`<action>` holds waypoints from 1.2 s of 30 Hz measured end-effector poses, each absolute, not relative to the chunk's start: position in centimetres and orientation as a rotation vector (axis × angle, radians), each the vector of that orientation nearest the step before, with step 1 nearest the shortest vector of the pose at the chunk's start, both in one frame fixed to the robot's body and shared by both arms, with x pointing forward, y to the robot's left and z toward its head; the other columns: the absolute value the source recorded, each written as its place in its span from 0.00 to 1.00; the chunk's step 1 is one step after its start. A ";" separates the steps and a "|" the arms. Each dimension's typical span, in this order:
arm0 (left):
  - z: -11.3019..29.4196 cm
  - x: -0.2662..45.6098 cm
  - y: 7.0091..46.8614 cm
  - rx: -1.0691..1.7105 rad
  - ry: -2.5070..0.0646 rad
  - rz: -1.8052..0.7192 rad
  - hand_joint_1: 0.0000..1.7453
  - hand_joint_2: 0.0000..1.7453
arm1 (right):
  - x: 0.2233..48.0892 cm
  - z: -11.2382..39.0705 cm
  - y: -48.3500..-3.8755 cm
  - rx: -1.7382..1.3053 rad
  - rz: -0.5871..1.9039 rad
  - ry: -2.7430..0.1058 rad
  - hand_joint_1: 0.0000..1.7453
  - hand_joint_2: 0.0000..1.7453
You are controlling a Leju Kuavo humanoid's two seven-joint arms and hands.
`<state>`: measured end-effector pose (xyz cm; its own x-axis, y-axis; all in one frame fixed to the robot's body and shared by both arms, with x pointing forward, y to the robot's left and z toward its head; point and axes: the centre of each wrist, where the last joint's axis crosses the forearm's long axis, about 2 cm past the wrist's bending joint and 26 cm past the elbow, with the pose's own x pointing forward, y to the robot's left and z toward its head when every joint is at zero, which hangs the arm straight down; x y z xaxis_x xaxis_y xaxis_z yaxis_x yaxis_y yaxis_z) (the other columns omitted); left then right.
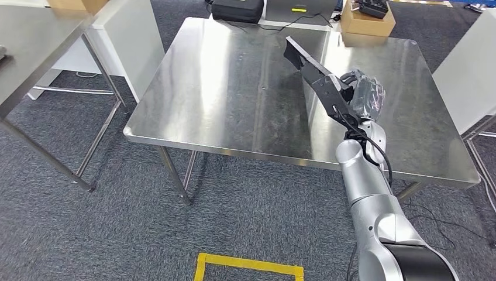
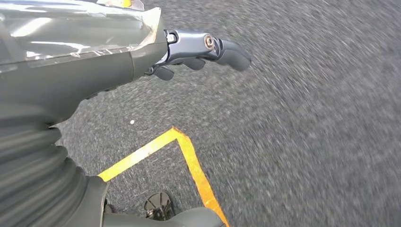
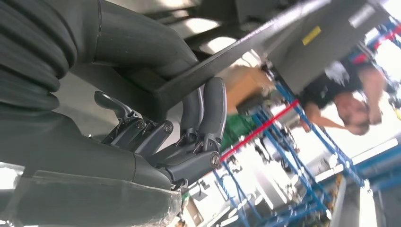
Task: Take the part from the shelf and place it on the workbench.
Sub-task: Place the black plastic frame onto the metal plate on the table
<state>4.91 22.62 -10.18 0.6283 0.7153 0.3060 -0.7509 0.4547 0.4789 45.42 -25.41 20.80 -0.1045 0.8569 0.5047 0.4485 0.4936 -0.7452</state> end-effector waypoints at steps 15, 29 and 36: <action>-10.2 4.7 22.7 0.632 -0.059 0.925 0.00 1.00 | 45.1 17.1 -28.3 -1.214 0.697 -1.197 1.00 1.00; -10.2 4.8 22.5 0.636 -0.048 0.920 0.00 1.00 | 44.2 15.1 -30.0 -1.248 0.799 -1.036 0.00 0.00; -10.1 4.8 21.5 0.562 -0.002 0.950 0.00 0.00 | 43.5 13.9 -29.1 -1.236 0.830 -1.031 0.00 0.00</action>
